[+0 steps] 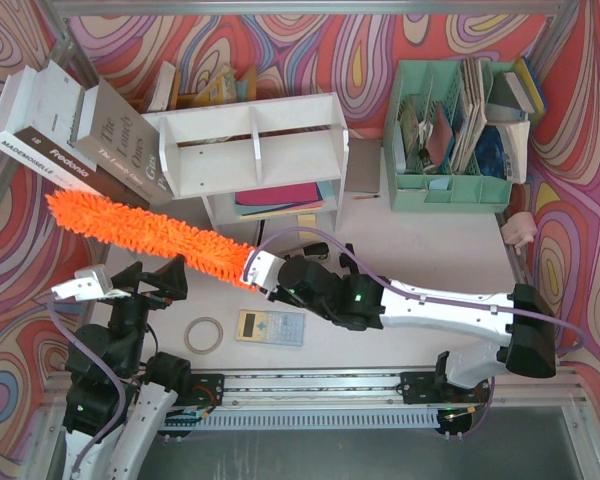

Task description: Dust the bookshelf with a duster

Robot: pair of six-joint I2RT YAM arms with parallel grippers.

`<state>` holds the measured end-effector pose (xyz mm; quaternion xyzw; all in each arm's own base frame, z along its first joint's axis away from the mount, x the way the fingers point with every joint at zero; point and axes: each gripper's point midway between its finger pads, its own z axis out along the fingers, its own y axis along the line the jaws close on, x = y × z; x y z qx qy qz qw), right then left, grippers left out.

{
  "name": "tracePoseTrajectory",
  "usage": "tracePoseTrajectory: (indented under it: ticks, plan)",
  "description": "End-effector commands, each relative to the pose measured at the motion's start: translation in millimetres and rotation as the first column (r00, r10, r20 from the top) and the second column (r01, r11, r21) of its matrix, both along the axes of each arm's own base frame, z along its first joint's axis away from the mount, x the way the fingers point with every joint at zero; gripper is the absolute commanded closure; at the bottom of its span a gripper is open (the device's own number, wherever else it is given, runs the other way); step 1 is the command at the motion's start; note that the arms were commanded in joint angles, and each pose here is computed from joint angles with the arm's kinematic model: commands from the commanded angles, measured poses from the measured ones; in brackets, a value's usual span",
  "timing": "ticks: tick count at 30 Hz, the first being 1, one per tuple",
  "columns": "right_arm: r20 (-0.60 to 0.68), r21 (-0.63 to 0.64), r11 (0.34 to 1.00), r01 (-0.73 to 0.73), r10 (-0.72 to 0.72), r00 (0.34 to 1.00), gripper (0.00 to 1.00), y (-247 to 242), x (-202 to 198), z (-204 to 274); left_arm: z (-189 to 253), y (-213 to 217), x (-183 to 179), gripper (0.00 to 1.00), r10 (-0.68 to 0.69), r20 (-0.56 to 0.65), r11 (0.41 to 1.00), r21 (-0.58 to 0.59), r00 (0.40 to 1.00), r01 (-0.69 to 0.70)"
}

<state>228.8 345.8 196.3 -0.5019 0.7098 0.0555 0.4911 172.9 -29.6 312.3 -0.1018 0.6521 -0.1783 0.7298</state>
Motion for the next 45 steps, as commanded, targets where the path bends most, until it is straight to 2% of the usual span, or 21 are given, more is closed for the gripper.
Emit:
tracePoseTrajectory:
  ticks: [1,4,8,20,23,26,39,45]
  plan:
    - [0.121,0.204,0.979,-0.024,-0.001,0.993,1.00,22,11,86,-3,2,1,0.02,0.014,-0.007,1.000,-0.007,1.000,-0.015]
    - [0.139,0.237,0.970,-0.047,0.014,0.990,1.00,27,10,102,-3,3,1,0.01,0.019,-0.007,1.000,-0.007,1.000,-0.019]
    - [0.110,0.232,0.971,-0.061,0.036,0.993,1.00,31,6,92,-3,4,1,0.02,0.022,-0.006,1.000,-0.010,1.000,-0.022]
    - [-0.079,0.125,0.991,0.043,-0.033,0.996,1.00,11,-7,-11,-4,3,2,0.02,0.021,-0.009,1.000,-0.010,1.000,-0.021]
    - [-0.097,0.099,0.993,0.060,-0.050,0.994,1.00,2,-10,-24,-3,3,2,0.02,0.019,-0.009,1.000,-0.010,1.000,-0.019]
    - [-0.083,0.095,0.993,0.064,-0.056,0.995,1.00,0,-8,-19,-4,2,3,0.02,0.017,-0.011,1.000,-0.011,1.000,-0.017]
    - [0.046,0.266,0.964,-0.019,0.007,0.999,1.00,16,-6,86,-4,4,2,0.02,0.024,-0.010,1.000,-0.012,1.000,-0.024]
    - [0.021,0.234,0.972,0.031,-0.037,0.999,1.00,1,-7,67,-4,3,2,0.02,0.022,-0.013,1.000,-0.012,1.000,-0.022]
